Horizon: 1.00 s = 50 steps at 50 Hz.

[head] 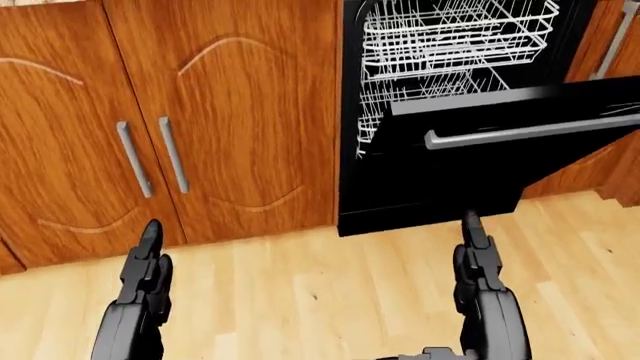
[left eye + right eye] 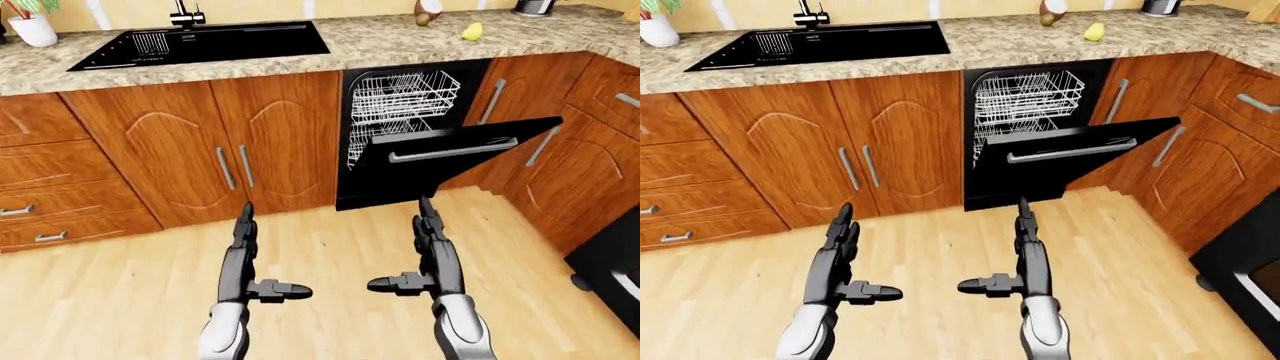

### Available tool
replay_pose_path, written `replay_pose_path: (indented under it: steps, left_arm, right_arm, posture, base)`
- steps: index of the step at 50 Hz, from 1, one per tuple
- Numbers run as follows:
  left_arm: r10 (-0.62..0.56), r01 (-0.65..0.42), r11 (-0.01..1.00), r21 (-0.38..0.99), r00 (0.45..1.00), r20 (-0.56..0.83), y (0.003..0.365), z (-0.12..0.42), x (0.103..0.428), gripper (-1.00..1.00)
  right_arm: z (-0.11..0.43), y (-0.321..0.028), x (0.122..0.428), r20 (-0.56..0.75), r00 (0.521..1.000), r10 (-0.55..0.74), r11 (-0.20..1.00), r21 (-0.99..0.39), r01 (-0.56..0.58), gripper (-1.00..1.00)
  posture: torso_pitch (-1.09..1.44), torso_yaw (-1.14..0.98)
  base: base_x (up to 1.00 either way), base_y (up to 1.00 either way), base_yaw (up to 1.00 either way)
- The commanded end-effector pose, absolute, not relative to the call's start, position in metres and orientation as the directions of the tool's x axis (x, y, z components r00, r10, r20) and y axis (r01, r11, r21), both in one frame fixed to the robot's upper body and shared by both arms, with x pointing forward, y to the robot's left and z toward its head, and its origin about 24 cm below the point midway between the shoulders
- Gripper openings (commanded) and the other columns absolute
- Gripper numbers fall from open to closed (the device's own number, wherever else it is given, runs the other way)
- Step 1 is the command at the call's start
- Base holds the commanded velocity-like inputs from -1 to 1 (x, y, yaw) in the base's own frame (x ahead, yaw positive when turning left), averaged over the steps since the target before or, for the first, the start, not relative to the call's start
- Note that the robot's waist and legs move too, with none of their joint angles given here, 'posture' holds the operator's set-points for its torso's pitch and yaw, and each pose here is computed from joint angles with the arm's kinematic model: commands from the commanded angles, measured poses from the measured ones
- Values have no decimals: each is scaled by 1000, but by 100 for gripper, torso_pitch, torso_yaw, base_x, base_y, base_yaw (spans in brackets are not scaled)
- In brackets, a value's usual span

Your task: Close the dishwasher door

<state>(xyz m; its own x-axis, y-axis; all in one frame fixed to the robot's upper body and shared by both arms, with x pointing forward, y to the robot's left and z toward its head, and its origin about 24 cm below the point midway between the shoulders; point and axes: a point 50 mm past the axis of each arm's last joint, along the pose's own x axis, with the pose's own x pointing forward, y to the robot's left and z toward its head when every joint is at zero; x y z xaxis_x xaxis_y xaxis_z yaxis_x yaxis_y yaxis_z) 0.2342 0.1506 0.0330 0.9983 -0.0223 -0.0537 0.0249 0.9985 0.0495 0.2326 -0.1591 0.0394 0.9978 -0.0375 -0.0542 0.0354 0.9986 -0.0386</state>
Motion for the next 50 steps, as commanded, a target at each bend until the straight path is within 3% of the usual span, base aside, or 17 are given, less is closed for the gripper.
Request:
replay_pose_path:
  steps: [1, 50]
  left_arm:
    - [-38, 36, 998, 51, 998, 44, 148, 52, 238, 100]
    - [-47, 45, 998, 54, 998, 46, 145, 51, 235, 100]
  right_arm:
    - [56, -160, 236, 36, 998, -42, 998, -39, 44, 100]
    - [61, -160, 229, 47, 998, -41, 999, -25, 42, 100]
  posture:
    - [0, 0]
    - [0, 0]
  base:
    - [0, 0, -44]
    - [0, 0, -57]
